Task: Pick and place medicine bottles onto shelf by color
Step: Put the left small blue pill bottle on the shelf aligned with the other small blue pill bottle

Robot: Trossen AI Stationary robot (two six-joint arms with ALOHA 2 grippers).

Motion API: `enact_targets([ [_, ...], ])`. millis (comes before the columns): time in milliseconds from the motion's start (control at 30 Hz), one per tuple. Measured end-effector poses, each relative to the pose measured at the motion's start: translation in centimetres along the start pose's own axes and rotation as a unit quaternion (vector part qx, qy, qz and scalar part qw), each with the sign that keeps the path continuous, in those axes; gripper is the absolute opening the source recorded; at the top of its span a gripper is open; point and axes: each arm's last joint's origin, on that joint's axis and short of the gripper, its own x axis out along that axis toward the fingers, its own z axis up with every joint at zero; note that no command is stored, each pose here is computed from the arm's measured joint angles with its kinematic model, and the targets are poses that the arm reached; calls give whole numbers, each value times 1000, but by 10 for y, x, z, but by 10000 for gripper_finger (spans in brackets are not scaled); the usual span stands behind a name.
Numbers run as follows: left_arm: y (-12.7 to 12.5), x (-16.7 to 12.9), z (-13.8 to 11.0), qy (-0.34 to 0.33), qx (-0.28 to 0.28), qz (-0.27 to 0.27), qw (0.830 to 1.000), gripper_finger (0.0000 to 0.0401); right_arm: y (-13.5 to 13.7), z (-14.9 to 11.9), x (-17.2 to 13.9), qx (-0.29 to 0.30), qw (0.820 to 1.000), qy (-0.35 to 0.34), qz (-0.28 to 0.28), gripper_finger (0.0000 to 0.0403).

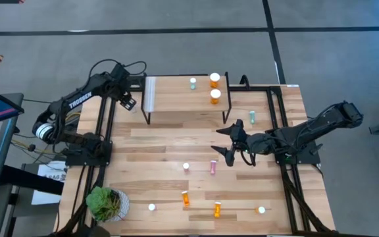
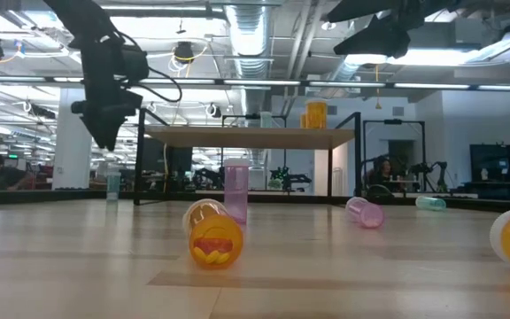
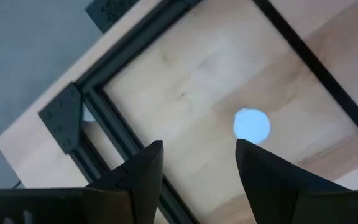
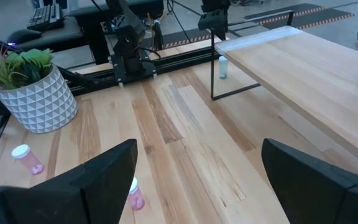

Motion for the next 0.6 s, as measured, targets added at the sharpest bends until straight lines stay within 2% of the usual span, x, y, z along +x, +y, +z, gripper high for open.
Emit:
enact_targets([
  [300, -4, 16, 2, 36, 12, -10, 999, 187, 0, 0, 0, 1, 1000, 0, 0, 364],
  [467, -8, 26, 7, 38, 23, -53, 998, 187, 0, 0, 0, 1, 1000, 0, 0, 364],
  [600, -13, 32, 10, 45, 36, -61, 996, 187, 0, 0, 0, 1, 1000, 0, 0, 364],
])
